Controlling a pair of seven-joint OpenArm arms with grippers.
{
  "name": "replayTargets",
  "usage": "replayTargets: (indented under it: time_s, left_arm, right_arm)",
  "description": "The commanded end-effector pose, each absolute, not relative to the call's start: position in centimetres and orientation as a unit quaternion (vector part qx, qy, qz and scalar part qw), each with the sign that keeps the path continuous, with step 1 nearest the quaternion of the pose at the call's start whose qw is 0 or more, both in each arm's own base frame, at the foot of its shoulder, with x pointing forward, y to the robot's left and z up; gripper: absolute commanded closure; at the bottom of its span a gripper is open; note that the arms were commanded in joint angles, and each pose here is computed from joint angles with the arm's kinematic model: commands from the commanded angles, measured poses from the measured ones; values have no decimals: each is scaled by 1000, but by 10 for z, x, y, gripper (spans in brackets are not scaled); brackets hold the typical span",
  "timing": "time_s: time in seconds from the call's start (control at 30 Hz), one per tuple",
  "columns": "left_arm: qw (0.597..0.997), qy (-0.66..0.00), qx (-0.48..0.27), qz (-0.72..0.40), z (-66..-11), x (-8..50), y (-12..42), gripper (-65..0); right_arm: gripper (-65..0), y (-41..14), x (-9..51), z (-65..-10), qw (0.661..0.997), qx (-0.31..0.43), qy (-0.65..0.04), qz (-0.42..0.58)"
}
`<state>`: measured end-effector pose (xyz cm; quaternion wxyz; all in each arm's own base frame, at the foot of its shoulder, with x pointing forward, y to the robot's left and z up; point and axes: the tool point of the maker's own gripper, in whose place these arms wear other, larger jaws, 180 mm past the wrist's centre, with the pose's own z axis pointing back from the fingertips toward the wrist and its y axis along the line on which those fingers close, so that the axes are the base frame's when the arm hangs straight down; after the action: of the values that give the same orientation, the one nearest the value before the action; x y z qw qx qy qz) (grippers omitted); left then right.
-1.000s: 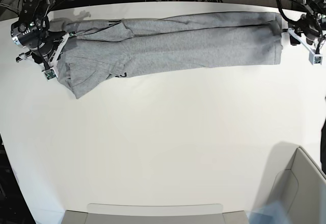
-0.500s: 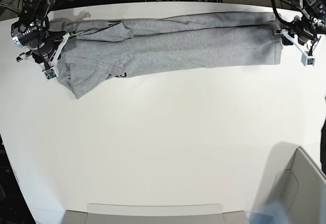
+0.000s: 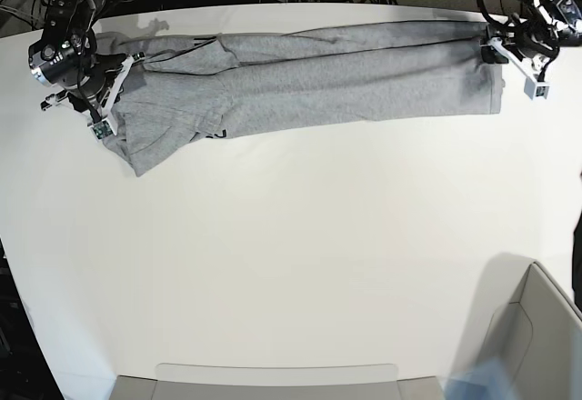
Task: Fold the T-shirt properly
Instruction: 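Grasp the strip's end with the left gripper and pull it toward the right gripper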
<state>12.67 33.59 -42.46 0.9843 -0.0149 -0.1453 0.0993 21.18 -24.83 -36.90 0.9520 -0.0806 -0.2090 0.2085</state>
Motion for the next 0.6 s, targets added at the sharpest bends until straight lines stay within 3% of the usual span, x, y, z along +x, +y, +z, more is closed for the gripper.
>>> replayTargets:
  time_s: [0.0,0.2,0.37,0.57]
  left_arm:
    - [987,-120,1,102,-427,116,345,-358]
    - [988,-118,5,99,-436,116,345,-358]
    - [989,-95,-55,95,-475,114,314,-358]
    - [974,-136,-176,52,-482,150,258,-355]
  right_arm:
    - [-95,-250,218,-360,946,-88,-223,220]
    - [-95,-250,218,-361,946,-87,-222,220]
    - [-95,-250,218,-361,946,-87,-222,220]
    - [-95,-250,218,-361,946,-87,-222,220]
